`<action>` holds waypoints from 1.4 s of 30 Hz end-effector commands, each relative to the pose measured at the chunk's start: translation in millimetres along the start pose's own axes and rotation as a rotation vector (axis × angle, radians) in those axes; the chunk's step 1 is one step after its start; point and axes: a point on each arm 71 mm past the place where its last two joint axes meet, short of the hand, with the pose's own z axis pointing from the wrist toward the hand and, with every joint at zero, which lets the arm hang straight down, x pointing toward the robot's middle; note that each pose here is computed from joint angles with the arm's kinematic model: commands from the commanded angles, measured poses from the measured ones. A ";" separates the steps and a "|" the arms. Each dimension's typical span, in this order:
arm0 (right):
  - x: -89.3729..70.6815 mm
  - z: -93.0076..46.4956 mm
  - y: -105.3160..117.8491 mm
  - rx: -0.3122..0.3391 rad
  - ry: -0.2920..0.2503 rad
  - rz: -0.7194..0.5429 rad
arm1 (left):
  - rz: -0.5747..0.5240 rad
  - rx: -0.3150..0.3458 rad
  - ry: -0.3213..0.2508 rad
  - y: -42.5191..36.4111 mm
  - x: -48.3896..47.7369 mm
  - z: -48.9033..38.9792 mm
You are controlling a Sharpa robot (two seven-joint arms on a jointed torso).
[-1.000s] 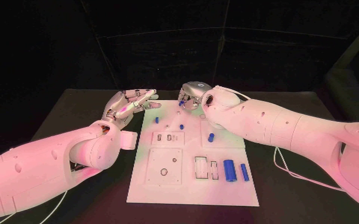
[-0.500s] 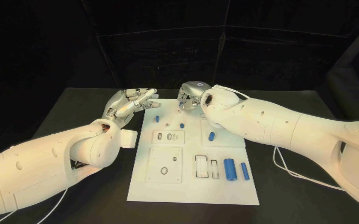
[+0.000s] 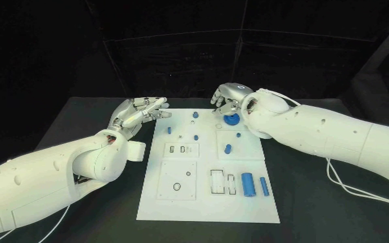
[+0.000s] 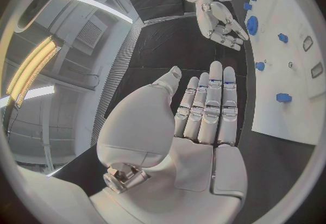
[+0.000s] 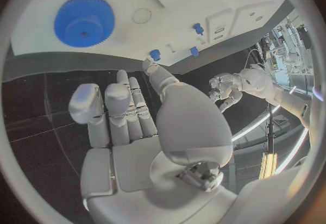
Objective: Assemble the parts on the task board
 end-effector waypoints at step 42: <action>6.7 -17.6 -49.9 0.169 0.231 0.085 | -0.011 -0.002 0.030 1.6 -0.5 4.0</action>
